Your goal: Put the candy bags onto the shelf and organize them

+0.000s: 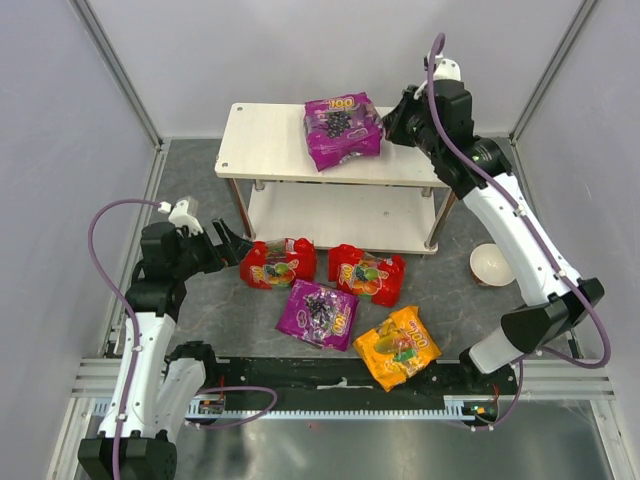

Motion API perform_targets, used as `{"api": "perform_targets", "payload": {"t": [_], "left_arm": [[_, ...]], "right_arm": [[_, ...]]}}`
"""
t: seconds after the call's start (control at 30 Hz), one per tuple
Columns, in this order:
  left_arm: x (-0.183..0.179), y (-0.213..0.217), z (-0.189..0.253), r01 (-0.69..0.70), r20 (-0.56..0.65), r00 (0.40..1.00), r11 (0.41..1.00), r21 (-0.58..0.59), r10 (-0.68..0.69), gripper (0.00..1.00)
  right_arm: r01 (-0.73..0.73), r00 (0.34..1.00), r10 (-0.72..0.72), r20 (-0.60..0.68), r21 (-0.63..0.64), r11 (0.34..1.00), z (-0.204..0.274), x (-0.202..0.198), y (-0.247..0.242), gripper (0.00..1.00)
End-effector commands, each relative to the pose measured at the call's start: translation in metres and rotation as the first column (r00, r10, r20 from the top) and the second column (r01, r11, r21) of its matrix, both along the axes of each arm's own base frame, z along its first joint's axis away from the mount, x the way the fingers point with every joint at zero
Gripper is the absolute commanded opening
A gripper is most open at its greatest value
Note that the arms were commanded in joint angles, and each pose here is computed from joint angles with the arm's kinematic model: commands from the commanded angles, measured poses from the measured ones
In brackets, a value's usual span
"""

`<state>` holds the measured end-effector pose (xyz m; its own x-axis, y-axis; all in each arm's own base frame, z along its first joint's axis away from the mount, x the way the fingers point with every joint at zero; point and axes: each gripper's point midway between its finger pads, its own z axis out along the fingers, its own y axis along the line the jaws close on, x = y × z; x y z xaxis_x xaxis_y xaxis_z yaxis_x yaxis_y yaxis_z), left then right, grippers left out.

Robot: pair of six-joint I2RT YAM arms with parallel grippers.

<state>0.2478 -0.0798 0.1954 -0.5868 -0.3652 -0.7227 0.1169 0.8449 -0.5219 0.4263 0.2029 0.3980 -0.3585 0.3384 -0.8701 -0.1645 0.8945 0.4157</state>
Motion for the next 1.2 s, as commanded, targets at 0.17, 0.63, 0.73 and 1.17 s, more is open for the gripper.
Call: {"api": "perform_targets", "payload": {"t": [0.17,0.63,0.73,1.17], "left_arm": [[0.003,-0.002,0.004,0.016,0.028,0.999,1.000,0.001,-0.016,0.99],[0.003,-0.001,0.002,0.014,0.022,1.000,1.000,0.005,-0.014,0.99],[0.004,-0.002,0.003,0.016,0.028,0.999,1.000,0.007,-0.017,0.99],[0.003,-0.001,0.003,0.014,0.025,1.000,1.000,0.004,-0.014,0.99]], "right_arm": [[0.055,0.965,-0.060,0.254,0.025,0.998,0.105,-0.007,-0.020,0.00],[-0.169,0.938,0.211,0.275,-0.170,0.971,0.077,0.003,0.096,0.00],[-0.150,0.948,0.191,0.253,-0.174,0.973,0.059,0.008,0.097,0.00],[-0.132,0.943,0.160,0.290,-0.114,0.985,0.071,-0.003,0.087,0.00]]}}
